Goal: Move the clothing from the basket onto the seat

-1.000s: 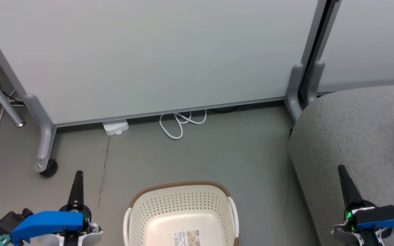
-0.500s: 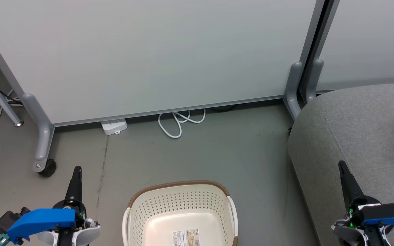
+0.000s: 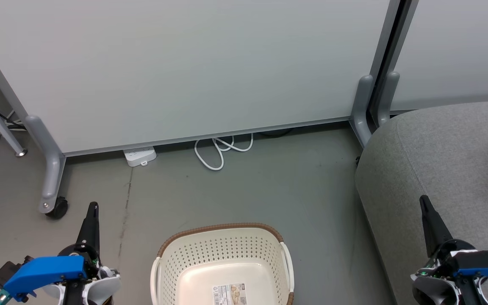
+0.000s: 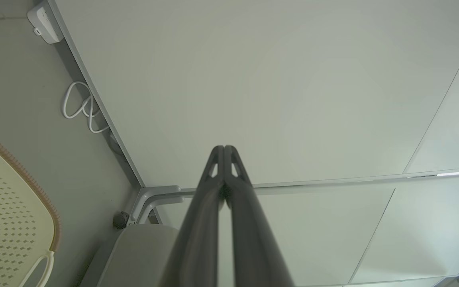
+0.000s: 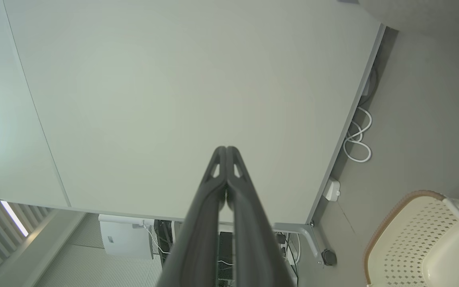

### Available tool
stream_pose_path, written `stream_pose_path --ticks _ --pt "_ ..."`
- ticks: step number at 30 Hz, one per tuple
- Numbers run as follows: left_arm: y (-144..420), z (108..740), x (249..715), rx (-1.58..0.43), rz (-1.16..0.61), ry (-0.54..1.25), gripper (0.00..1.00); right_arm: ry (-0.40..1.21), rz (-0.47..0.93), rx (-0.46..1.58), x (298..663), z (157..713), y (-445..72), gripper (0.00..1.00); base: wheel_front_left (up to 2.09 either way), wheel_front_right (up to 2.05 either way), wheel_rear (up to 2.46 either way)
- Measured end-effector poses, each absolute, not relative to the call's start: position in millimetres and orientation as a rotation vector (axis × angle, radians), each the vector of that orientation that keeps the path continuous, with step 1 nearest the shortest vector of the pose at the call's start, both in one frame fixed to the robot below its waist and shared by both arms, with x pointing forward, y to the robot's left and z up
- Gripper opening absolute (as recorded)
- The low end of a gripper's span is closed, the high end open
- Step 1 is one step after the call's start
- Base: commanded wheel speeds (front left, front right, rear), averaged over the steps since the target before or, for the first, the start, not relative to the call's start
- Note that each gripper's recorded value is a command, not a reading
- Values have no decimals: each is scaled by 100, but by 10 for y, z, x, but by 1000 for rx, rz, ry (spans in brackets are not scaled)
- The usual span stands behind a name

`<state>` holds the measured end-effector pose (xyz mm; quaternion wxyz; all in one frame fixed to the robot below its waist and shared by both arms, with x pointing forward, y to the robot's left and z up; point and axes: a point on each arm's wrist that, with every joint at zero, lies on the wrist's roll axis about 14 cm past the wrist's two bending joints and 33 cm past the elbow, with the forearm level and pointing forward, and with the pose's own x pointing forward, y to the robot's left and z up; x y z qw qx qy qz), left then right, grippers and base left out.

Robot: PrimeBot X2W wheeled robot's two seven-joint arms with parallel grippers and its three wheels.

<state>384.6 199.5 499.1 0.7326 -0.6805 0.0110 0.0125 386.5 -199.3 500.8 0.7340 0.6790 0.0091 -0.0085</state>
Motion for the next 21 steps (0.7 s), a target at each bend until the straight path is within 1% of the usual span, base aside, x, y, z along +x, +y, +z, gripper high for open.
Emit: stream_pose_path --ticks 11,21 --pt "2002 5030 3875 -1571 12 12 0 10 -10 1568 3871 5033 -2004 0 0 0 0" --pt "2002 5034 3876 -1574 11 10 0 7 -9 1573 3875 5042 -2006 0 0 0 0"
